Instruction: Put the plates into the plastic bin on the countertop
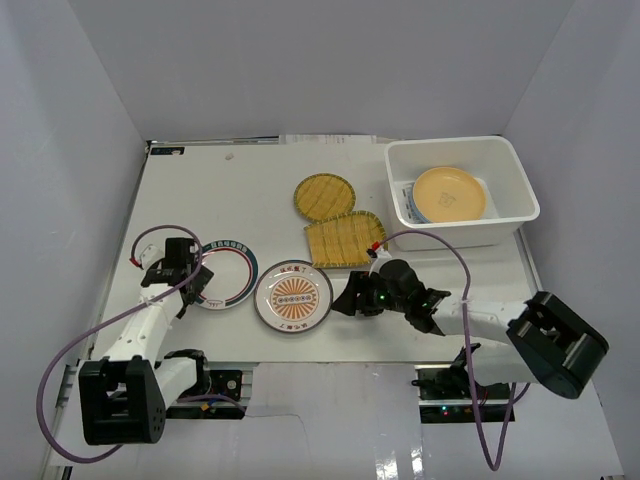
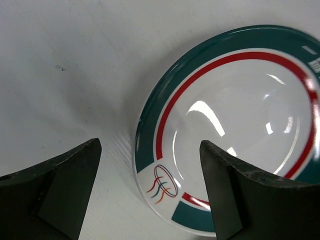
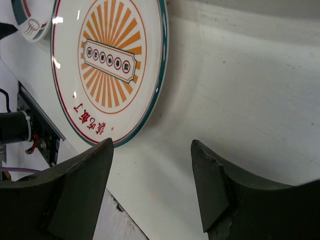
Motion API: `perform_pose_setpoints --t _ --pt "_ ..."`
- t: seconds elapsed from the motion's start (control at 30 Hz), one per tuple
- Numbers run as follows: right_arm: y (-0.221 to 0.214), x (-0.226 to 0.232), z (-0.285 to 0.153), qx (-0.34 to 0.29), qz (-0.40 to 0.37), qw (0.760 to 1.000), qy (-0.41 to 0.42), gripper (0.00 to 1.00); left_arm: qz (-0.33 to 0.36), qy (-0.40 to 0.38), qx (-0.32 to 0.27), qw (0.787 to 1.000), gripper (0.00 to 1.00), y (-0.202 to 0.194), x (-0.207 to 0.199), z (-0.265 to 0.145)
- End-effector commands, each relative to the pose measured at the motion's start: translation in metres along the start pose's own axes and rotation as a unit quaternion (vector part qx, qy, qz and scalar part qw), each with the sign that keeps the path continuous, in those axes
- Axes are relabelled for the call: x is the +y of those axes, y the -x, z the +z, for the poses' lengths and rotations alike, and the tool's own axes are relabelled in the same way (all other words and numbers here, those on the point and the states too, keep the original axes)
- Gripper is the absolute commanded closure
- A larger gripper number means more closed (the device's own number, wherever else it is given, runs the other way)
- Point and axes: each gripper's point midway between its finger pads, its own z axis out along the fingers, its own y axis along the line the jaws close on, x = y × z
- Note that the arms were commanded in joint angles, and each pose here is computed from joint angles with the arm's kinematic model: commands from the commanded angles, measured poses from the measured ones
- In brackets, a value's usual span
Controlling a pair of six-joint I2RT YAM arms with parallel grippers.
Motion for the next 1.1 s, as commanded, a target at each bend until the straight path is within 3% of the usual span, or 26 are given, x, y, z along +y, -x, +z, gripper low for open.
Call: perform_pose_setpoints --t 0.0,0.13,0.17,0.3,0.43,0.53,0.6,0.67,0.73,0.77,0.83,0.93,1.07 --pt "0.027 0.018 0.019 -0.047 0.016 0.999 0.019 0.32 -0.025 0.010 0.012 1.000 0.10 -0.017 0.006 0.016" --pt "0.025 0.014 0.041 -0.054 0.073 0.995 0.028 0.46 -0.041 -0.001 0.033 0.999 0.12 -0.036 0.005 0.031" --pt "0.026 0.014 0.045 -0.058 0.080 0.995 0.028 0.56 -0.045 -0.001 0.034 0.998 0.14 -0.039 0.006 0.034" --pt "0.022 0.019 0.056 -0.050 0.114 0.991 0.050 0.80 -0.047 0.011 0.033 0.998 0.19 -0.043 0.012 0.039" --pt "0.018 0.035 0.044 -0.045 0.119 0.988 0.089 0.92 -0.065 -0.001 0.016 0.998 0.27 -0.038 0.009 0.039" --pt "0.009 0.056 0.025 -0.034 0.102 0.987 0.120 0.92 -0.072 -0.014 0.008 0.997 0.36 -0.038 0.008 0.041" --pt "0.001 0.068 0.014 -0.028 0.087 0.988 0.126 0.92 -0.083 -0.020 0.001 0.996 0.45 -0.037 0.007 0.041" --pt "0.013 0.093 -0.005 -0.050 0.066 0.984 0.155 0.92 -0.090 -0.025 -0.005 0.996 0.64 -0.037 0.008 0.041" --pt "0.040 0.113 -0.025 -0.094 0.031 0.981 0.165 0.92 -0.095 -0.028 -0.015 0.995 0.76 -0.036 0.009 0.042" --pt "0.054 0.119 -0.032 -0.116 0.017 0.980 0.163 0.92 -0.098 -0.034 -0.020 0.994 0.88 -0.034 0.008 0.041" --pt "0.101 0.135 -0.060 -0.194 -0.030 0.970 0.146 0.92 -0.101 -0.036 -0.028 0.994 0.99 -0.033 0.010 0.042" --pt "0.167 0.144 -0.099 -0.269 -0.063 0.952 0.129 0.92 -0.103 -0.045 -0.041 0.993 1.00 -0.027 0.009 0.038" --pt "0.266 0.094 -0.158 -0.373 -0.057 0.925 0.050 0.92 -0.099 -0.096 -0.055 0.989 1.00 -0.010 -0.009 0.017"
